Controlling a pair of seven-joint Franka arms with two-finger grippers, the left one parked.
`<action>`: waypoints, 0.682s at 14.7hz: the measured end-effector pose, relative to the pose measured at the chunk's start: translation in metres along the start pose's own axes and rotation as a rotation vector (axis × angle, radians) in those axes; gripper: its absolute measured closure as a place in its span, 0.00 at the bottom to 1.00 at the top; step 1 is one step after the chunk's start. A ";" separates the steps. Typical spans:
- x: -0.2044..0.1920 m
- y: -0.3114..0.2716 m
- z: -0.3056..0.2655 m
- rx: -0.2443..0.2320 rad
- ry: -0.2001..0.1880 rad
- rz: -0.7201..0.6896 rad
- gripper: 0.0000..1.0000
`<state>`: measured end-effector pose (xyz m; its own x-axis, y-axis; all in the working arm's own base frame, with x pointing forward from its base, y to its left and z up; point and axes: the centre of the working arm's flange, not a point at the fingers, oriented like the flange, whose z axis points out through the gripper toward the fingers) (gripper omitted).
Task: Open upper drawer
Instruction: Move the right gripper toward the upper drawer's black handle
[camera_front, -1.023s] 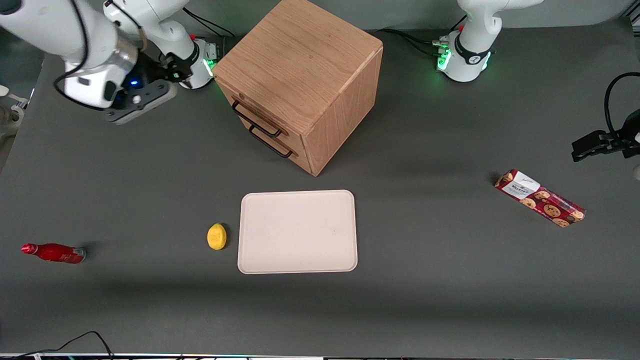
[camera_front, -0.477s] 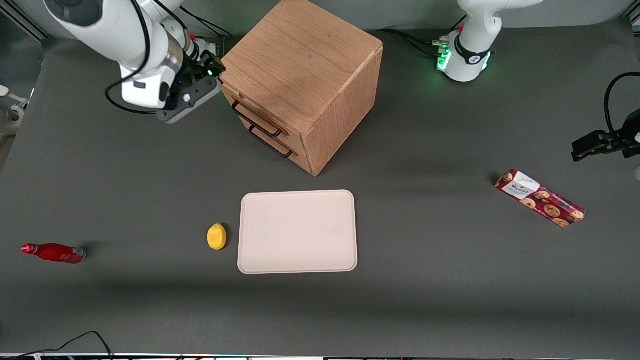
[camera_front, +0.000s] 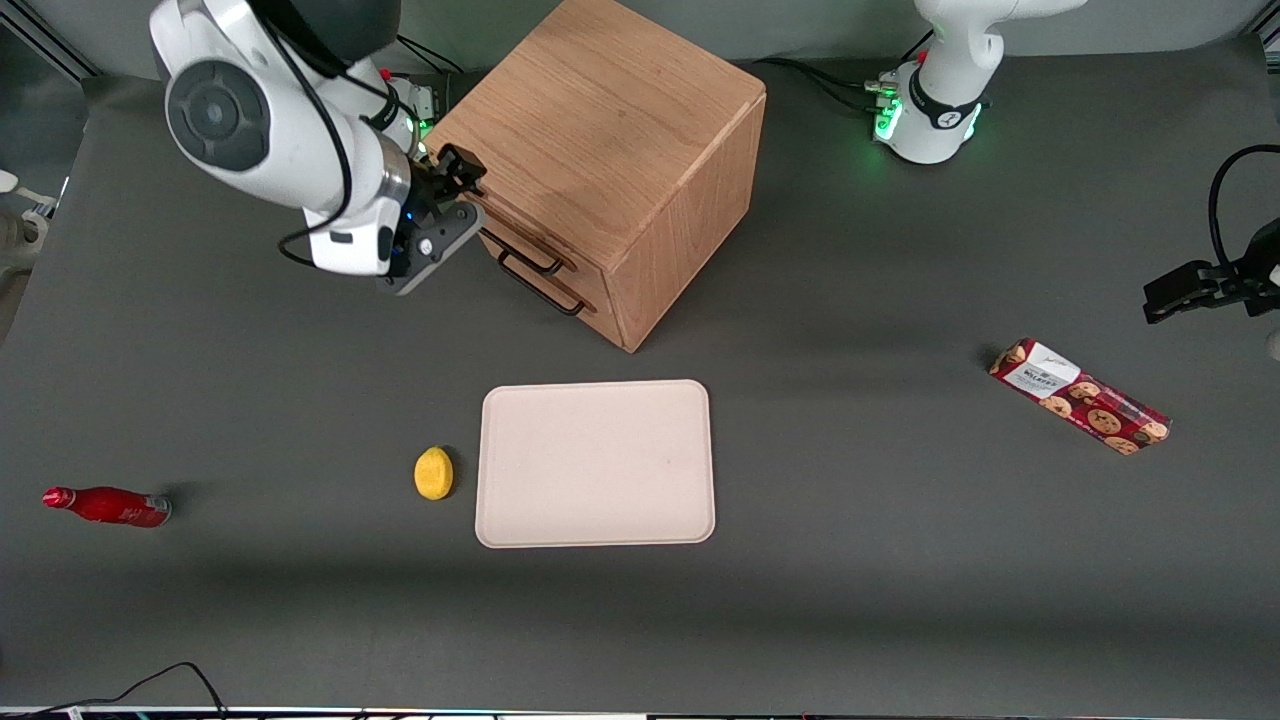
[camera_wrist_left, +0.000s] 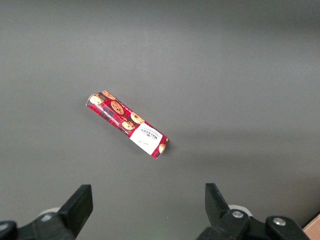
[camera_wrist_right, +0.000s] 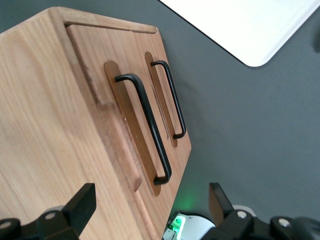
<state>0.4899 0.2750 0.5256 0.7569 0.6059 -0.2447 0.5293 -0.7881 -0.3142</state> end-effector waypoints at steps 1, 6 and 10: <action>0.004 0.005 0.005 0.006 -0.001 0.000 0.00; 0.023 0.019 0.040 0.013 -0.012 -0.010 0.00; 0.033 0.029 0.081 0.044 -0.067 -0.007 0.00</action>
<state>0.4996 0.2811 0.4339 0.7252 0.6187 -0.3022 0.5163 -0.7789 -0.3559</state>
